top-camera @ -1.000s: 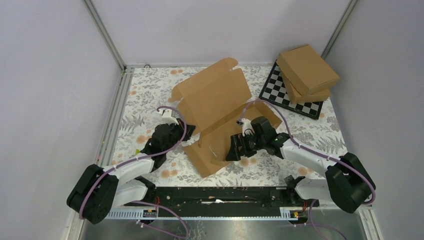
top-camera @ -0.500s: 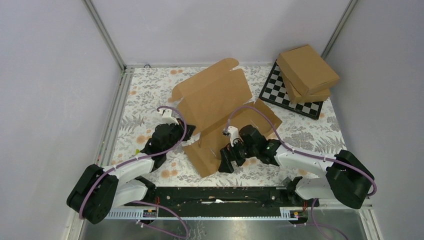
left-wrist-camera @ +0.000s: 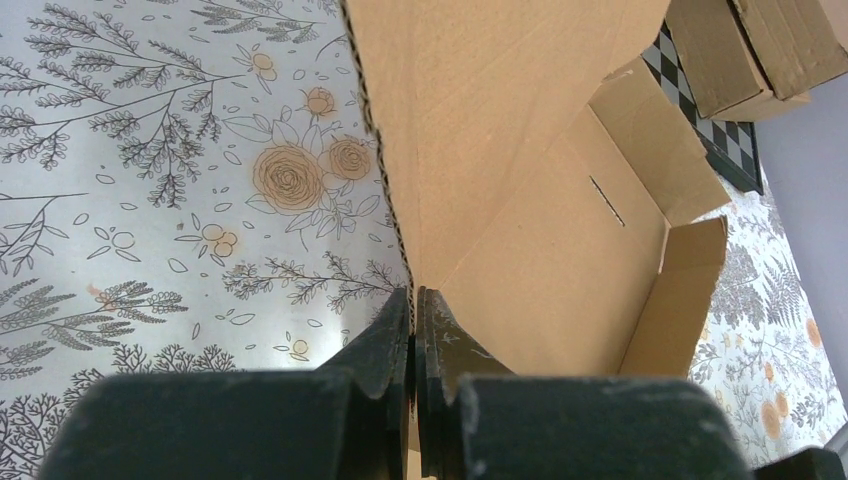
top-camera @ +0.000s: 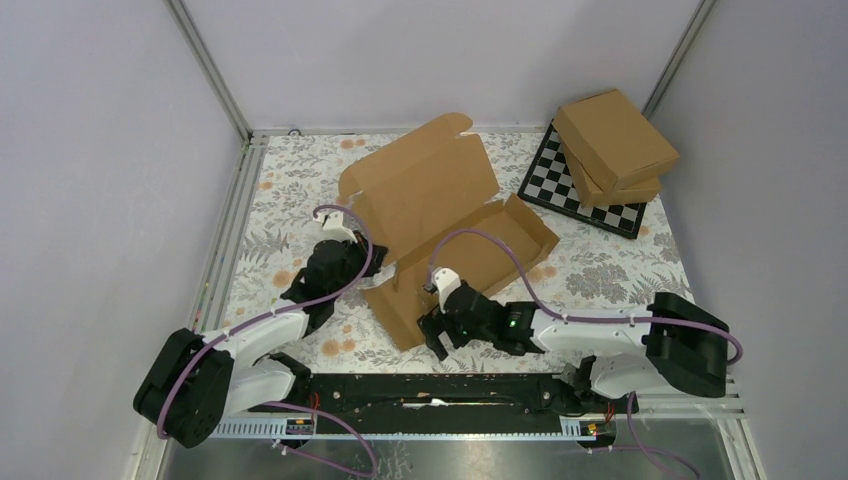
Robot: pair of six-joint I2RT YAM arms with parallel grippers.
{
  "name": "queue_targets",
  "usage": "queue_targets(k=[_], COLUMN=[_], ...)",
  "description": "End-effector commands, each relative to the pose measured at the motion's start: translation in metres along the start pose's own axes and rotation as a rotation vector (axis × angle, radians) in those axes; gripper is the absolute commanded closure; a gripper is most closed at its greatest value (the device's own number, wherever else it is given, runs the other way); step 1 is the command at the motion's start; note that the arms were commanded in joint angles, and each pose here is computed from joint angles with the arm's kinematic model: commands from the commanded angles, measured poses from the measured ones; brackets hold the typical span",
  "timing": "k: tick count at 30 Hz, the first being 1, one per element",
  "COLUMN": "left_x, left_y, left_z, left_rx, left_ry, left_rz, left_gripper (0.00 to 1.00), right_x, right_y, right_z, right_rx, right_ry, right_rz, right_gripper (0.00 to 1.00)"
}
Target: Fold the paper box
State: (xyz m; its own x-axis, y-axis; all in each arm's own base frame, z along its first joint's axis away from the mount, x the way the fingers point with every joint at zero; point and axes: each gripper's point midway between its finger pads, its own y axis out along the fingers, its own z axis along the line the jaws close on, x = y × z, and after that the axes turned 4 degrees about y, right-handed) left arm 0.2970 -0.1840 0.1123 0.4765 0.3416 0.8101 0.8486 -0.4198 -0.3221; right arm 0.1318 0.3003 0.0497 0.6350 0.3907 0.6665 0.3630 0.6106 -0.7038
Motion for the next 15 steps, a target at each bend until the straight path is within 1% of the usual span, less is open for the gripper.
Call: queue_targets(k=[1,5,10,15], left_x=[0.002,0.001,0.000,0.000], left_y=[0.002,0.002,0.002,0.002], left_z=[0.002,0.002,0.007,0.013], left_rx=[0.032,0.035,0.064,0.104], left_ry=[0.004,0.004,0.000,-0.003], left_rz=[0.011,0.018,0.023,0.034], left_gripper=[1.00,1.00,1.00,1.00], right_x=[0.040,0.042,0.044,0.035], right_y=[0.006,0.009,0.011,0.015], right_z=[-0.001,0.003,0.025,0.047], right_rx=[-0.173,-0.206,-0.220,-0.121], right_ry=[0.004,-0.006,-0.098,-0.171], right_rz=[-0.159,-0.168,-0.181,-0.128], right_gripper=[0.00,0.00,0.00,0.00])
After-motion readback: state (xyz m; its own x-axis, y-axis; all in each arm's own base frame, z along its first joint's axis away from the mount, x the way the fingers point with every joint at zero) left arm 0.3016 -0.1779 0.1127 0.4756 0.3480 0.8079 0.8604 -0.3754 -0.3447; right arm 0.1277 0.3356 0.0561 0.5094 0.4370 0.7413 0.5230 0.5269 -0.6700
